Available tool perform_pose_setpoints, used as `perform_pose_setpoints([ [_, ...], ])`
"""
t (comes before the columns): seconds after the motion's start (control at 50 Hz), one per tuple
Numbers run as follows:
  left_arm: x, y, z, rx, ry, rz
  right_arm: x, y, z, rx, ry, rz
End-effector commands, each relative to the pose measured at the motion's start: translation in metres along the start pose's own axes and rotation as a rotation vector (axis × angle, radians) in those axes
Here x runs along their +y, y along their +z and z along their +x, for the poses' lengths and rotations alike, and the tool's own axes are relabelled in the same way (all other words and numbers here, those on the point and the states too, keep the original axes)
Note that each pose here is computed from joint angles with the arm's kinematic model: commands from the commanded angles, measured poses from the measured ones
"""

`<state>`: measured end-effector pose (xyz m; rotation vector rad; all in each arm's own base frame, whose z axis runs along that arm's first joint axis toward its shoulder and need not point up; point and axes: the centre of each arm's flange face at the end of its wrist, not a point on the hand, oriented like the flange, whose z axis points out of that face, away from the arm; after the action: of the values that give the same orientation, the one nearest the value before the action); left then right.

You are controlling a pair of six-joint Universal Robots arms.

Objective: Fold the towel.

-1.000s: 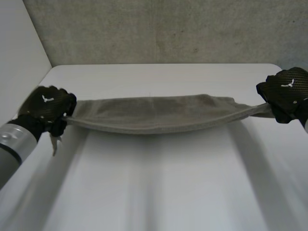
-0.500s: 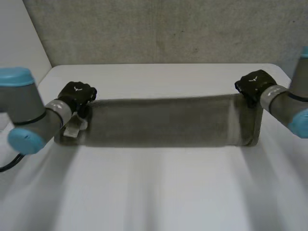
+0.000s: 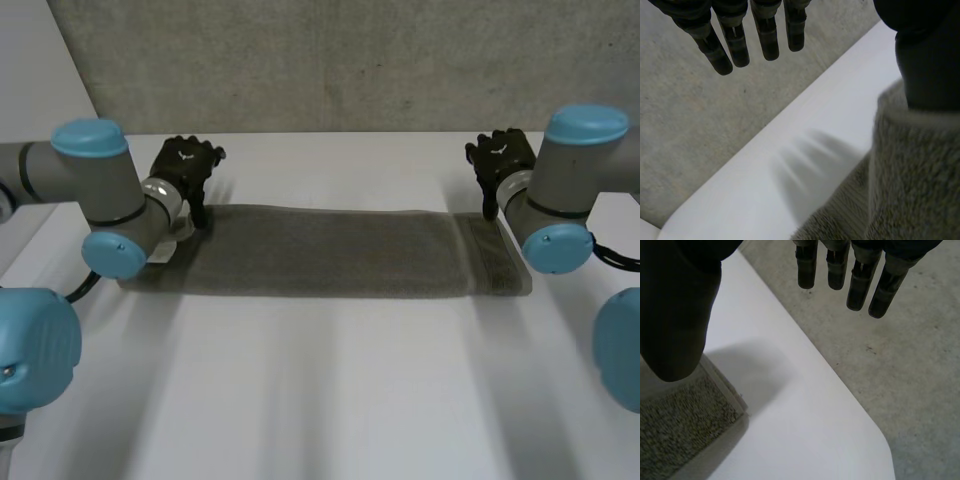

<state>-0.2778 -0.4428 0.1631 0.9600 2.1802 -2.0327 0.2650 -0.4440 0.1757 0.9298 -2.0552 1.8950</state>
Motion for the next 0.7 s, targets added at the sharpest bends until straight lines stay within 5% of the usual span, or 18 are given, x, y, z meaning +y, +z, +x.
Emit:
perform_pose_setpoints([
  [0.02,-0.022,-0.029,-0.011,-0.017,-0.006,-0.055,-0.016,-0.042,0.017,-0.026,0.097,-0.042],
  [0.26,-0.019,-0.105,-0.014,-0.033,-0.024,-0.081,0.031,-0.113,-0.001,-0.203,0.104,-0.195],
  [0.7,-0.002,-0.115,-0.018,-0.076,-0.018,-0.057,0.075,-0.095,-0.023,-0.207,0.020,-0.214],
])
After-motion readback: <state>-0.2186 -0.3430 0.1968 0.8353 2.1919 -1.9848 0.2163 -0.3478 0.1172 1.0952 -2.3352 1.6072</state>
